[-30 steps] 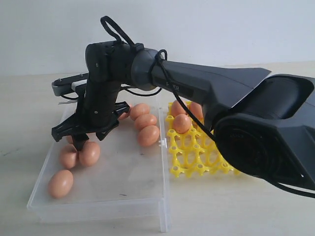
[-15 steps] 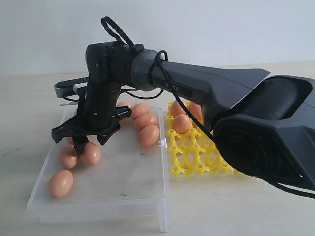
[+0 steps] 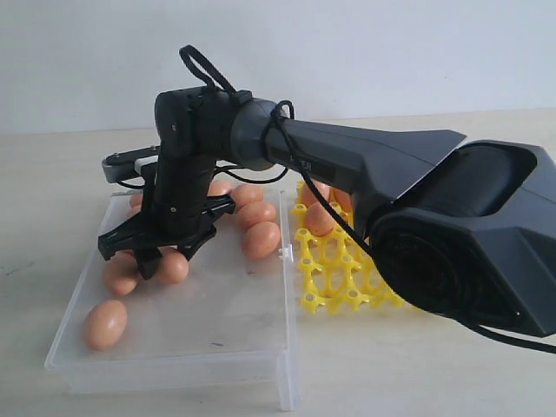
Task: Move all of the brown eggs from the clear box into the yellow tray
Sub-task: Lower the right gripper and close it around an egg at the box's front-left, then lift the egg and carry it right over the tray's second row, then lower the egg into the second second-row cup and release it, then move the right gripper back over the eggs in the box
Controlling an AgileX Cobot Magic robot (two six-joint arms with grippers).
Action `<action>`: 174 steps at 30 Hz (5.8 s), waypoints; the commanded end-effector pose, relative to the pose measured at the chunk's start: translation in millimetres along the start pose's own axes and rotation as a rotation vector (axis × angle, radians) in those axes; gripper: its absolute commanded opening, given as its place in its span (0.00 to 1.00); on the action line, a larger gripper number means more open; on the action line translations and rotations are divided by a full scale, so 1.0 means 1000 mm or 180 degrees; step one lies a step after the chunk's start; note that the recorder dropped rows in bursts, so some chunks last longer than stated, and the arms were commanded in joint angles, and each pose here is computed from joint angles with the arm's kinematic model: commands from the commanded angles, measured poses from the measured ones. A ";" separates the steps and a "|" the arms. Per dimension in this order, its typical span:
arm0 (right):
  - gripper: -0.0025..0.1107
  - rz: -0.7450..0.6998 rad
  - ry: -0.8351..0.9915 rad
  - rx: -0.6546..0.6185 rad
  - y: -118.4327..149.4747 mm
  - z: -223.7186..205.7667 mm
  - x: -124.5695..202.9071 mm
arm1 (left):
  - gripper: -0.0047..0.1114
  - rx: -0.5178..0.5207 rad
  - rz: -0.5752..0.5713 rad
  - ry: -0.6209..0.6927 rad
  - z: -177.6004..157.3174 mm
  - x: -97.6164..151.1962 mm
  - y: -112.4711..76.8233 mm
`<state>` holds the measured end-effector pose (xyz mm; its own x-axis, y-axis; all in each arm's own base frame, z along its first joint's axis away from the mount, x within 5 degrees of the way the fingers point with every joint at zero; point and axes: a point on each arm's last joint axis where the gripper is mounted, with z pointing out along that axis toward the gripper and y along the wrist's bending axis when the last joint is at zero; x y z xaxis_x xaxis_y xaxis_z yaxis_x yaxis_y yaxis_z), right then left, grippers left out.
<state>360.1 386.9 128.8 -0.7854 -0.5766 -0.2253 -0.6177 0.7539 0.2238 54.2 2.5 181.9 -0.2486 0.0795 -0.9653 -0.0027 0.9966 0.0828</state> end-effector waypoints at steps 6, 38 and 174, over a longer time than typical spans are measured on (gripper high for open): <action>0.49 0.0043 -0.0058 -0.0020 -0.004 0.018 -0.001 | 0.04 -0.0002 -0.0024 -0.0074 -0.001 -0.003 0.000; 0.02 0.0106 -0.2216 0.0428 -0.054 -0.150 0.123 | 0.04 -0.0002 -0.0024 -0.0074 -0.001 -0.003 0.000; 0.31 -0.0369 -0.1106 0.0298 -0.043 -0.151 0.088 | 0.04 -0.0002 -0.0024 -0.0074 -0.001 -0.003 0.000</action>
<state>318.3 239.0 233.0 -0.6566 -0.4430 -0.6105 -0.6150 0.7830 0.0932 54.2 2.5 181.9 -0.2486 0.0795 -0.9653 -0.0027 0.9966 0.0828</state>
